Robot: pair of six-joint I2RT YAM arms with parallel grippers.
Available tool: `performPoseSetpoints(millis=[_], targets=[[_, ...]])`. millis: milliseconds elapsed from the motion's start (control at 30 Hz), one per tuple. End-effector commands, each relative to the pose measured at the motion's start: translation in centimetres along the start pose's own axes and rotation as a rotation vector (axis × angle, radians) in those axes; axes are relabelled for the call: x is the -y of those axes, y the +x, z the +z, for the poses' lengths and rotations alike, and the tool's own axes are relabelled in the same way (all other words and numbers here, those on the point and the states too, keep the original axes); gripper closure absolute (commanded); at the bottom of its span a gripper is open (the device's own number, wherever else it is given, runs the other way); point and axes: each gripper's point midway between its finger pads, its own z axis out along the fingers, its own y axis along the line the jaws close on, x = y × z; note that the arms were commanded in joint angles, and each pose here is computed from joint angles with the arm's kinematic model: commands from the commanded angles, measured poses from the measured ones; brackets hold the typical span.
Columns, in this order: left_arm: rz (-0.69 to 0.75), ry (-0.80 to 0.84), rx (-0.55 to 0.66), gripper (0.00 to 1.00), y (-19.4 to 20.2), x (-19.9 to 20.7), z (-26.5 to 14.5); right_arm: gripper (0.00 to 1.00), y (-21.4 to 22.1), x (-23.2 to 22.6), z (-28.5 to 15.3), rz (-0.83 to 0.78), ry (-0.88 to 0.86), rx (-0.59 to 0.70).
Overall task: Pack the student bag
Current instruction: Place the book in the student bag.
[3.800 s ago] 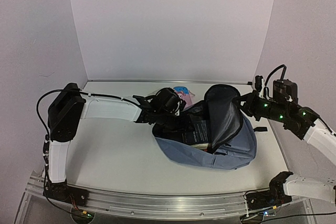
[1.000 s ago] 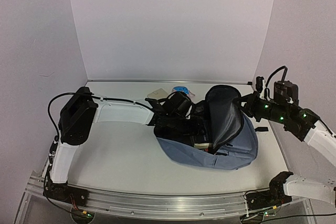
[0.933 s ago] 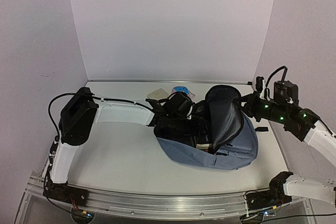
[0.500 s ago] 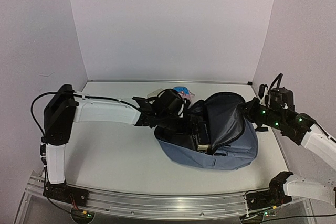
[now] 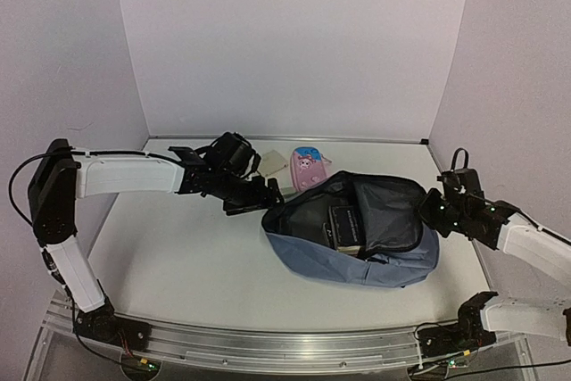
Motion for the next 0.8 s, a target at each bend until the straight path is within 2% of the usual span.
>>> performPoseSetpoints(millis=[0,133,167,233,267,300,467,533,600,667,767], targets=[[0.018,0.013,-0.052,0.09,1.3,0.4,1.4,0.93,-1.3,1.8,0.9,0.035,0.076,0.045],[-0.009,0.038,-0.043,0.10,1.5,0.4,2.0,0.65,-1.7,1.8,0.4,0.048,0.060,0.057],[-0.015,0.037,-0.044,0.11,1.6,0.3,2.1,0.51,-1.8,1.6,0.1,0.051,0.048,0.062],[-0.025,0.042,-0.054,0.23,2.0,0.1,2.4,0.23,-2.1,1.1,-0.5,0.051,0.017,0.070],[-0.029,0.050,-0.061,0.29,2.2,0.1,2.6,0.12,-2.2,0.7,-0.8,0.046,-0.003,0.070],[-0.033,0.063,-0.072,0.37,2.6,0.1,2.8,0.05,-2.2,0.2,-1.1,0.026,-0.030,0.061],[-0.050,0.118,-0.080,0.48,3.1,0.6,3.5,0.02,-2.5,-2.5,-1.8,-0.065,-0.109,0.007],[-0.050,0.129,-0.086,0.62,3.2,0.9,3.6,0.02,-2.9,-3.8,-2.6,-0.094,-0.150,0.002],[-0.043,0.140,-0.094,0.82,3.4,1.1,3.7,0.02,-3.7,-5.2,-3.6,-0.113,-0.197,0.014],[-0.023,0.156,-0.107,0.97,3.8,1.6,3.7,0.02,-4.5,-6.6,-4.8,-0.139,-0.247,0.027],[0.027,0.193,-0.138,1.00,5.1,2.9,3.6,0.02,-5.2,-8.7,-6.2,-0.189,-0.322,0.028]])
